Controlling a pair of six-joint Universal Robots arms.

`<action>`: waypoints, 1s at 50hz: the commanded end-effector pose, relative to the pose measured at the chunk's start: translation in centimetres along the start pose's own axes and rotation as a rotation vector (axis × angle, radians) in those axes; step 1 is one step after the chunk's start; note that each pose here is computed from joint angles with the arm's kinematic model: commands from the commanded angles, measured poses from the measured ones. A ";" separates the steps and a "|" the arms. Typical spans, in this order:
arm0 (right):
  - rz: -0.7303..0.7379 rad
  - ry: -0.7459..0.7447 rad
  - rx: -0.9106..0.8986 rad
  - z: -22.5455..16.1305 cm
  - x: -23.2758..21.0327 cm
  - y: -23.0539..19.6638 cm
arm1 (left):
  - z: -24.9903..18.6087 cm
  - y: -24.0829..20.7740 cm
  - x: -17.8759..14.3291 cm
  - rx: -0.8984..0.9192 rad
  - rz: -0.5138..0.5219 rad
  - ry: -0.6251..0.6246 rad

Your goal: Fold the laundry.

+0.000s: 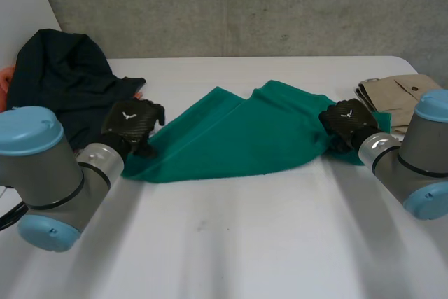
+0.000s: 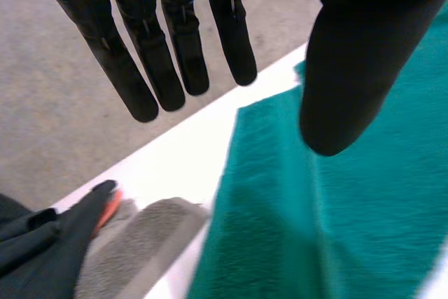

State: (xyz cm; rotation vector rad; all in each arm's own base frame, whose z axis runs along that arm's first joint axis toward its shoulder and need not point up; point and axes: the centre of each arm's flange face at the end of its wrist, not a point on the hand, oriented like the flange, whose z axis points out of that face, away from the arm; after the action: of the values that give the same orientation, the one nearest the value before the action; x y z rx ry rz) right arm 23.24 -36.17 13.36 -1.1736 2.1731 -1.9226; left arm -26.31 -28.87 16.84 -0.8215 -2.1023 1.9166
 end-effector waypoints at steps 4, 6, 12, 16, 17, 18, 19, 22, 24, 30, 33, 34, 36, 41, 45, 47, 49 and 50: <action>0.034 0.005 -0.014 0.2 0.1 0.3 | -3.0 0.8 1.0 -0.307 0.004 0.052; 0.034 0.003 -0.015 0.2 0.0 0.3 | -2.9 1.0 0.9 -0.314 0.009 0.042; 0.031 -0.009 -0.022 0.2 -0.4 0.5 | -1.8 1.8 0.5 -0.283 0.030 0.006; 0.024 -0.013 -0.023 0.2 -0.6 0.6 | -1.0 2.6 -0.2 -0.288 0.041 -0.029; 0.023 -0.012 -0.025 0.2 -0.6 0.6 | -0.8 2.9 -0.5 -0.297 0.044 -0.039; 0.022 -0.014 -0.026 0.2 -0.7 0.6 | -0.7 3.1 -0.6 -0.301 0.046 -0.041; 0.021 -0.014 -0.025 0.2 -0.6 0.6 | -0.6 3.2 -0.6 -0.305 0.049 -0.041; 0.022 -0.017 -0.026 0.2 -0.8 0.7 | -0.3 3.7 -0.8 -0.319 0.064 -0.051; 0.020 -0.019 -0.027 0.1 -0.8 0.6 | 0.0 3.9 -1.0 -0.320 0.069 -0.058; 0.021 -0.023 -0.031 0.1 -1.0 0.7 | 0.7 4.4 -1.1 -0.327 0.069 -0.050; 0.021 -0.024 -0.031 0.1 -1.1 0.7 | 0.9 4.7 -0.9 -0.336 0.066 -0.035; 0.021 -0.024 -0.031 0.1 -1.1 0.7 | 0.9 4.7 -0.9 -0.337 0.065 -0.033; 0.020 -0.024 -0.029 0.1 -1.1 0.6 | 0.9 4.8 -0.8 -0.344 0.061 -0.021; 0.020 -0.021 -0.034 0.1 -1.1 0.8 | 1.1 4.9 -0.7 -0.344 0.052 -0.008; 0.021 -0.015 -0.036 0.1 -1.0 0.7 | 1.3 5.1 -0.5 -0.346 0.043 -0.002; 0.019 -0.014 -0.037 0.1 -1.0 0.7 | 1.4 5.2 -0.5 -0.349 0.046 -0.006; 0.021 -0.012 -0.040 0.0 -0.9 0.7 | 1.7 5.2 -0.7 -0.345 0.051 -0.016; 0.022 -0.011 -0.044 0.0 -0.9 0.7 | 1.8 5.2 -0.8 -0.343 0.052 -0.021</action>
State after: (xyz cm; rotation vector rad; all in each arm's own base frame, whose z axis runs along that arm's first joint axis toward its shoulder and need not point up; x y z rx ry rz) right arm 23.63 -35.73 12.26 -1.1644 2.2118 -1.8664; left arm -25.04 -30.19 11.88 -0.9354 -2.4802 1.5958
